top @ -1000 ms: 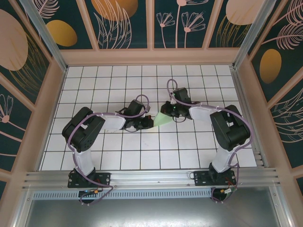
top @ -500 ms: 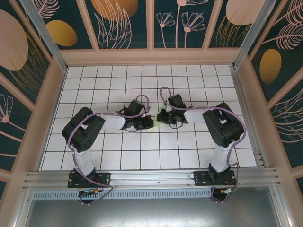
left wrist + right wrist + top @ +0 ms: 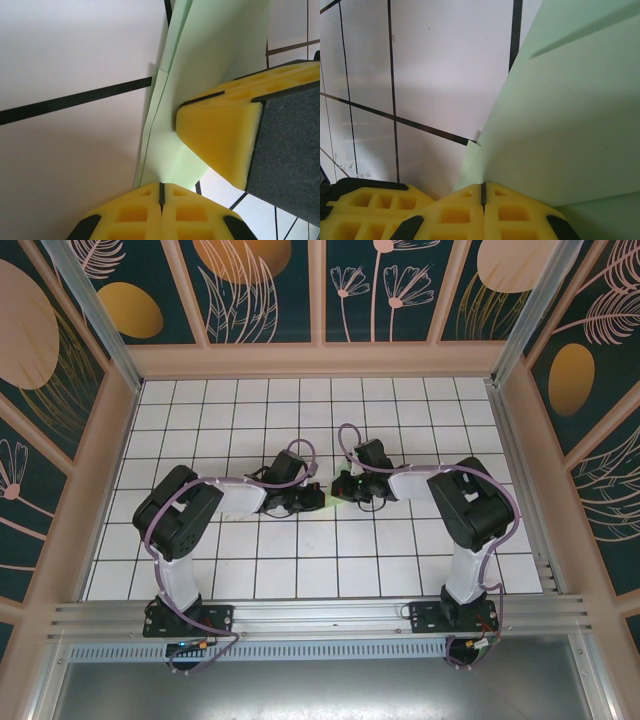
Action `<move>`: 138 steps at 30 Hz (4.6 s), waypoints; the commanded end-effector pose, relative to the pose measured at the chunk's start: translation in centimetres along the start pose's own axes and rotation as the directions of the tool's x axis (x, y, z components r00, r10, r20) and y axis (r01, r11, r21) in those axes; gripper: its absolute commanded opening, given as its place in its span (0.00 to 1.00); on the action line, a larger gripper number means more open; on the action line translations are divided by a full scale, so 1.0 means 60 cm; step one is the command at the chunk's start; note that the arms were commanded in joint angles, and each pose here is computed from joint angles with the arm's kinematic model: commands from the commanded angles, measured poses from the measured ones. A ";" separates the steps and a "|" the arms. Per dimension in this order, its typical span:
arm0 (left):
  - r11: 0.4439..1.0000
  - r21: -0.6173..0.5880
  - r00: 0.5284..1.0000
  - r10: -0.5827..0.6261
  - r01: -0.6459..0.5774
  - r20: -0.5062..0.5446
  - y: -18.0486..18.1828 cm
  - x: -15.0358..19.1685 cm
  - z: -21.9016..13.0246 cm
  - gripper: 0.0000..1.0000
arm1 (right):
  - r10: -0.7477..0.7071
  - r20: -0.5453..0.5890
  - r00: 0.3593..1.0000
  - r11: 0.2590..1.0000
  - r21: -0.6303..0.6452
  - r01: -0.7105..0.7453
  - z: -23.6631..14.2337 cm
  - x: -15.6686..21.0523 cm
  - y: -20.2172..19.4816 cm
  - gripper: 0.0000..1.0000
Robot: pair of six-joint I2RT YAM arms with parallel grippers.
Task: Fold a paper plane with a square sheet of paper (pick it up from the middle)
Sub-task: Fourth fold the wing at the center of the table, then pick up the paper from the center of the table, then turn over the paper at the center of the table.
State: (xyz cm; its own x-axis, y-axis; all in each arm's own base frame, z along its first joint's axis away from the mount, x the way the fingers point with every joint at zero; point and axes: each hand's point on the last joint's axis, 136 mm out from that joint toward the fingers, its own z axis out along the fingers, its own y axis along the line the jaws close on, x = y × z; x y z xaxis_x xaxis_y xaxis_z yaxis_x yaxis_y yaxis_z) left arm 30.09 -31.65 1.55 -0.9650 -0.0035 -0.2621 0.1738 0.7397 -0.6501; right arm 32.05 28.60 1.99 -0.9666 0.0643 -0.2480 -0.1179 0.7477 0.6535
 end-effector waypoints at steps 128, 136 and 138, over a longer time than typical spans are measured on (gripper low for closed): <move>0.796 0.603 0.968 -0.109 -0.052 0.227 -0.144 -0.125 -0.242 0.29 | 0.036 0.137 0.990 0.743 -0.666 0.065 -0.153 -0.127 0.258 0.09; 0.846 0.529 0.968 -0.079 -0.063 0.240 -0.121 -0.123 -0.225 0.11 | 0.049 0.157 0.986 0.786 -0.615 0.059 -0.163 -0.137 0.233 0.25; 0.878 0.475 0.967 -0.061 -0.066 0.246 -0.106 -0.122 -0.217 0.08 | 0.081 0.189 0.979 0.829 -0.558 0.039 -0.170 -0.146 0.203 0.34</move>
State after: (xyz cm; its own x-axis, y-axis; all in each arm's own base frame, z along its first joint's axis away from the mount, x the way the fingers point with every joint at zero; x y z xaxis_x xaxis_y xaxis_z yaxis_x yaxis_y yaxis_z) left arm 32.94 -27.89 17.15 -0.9179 -0.2297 -0.3236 0.2626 0.2598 -0.9293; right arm 36.09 32.28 18.57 -0.9383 0.2110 -0.2739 -0.2338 0.1964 0.9522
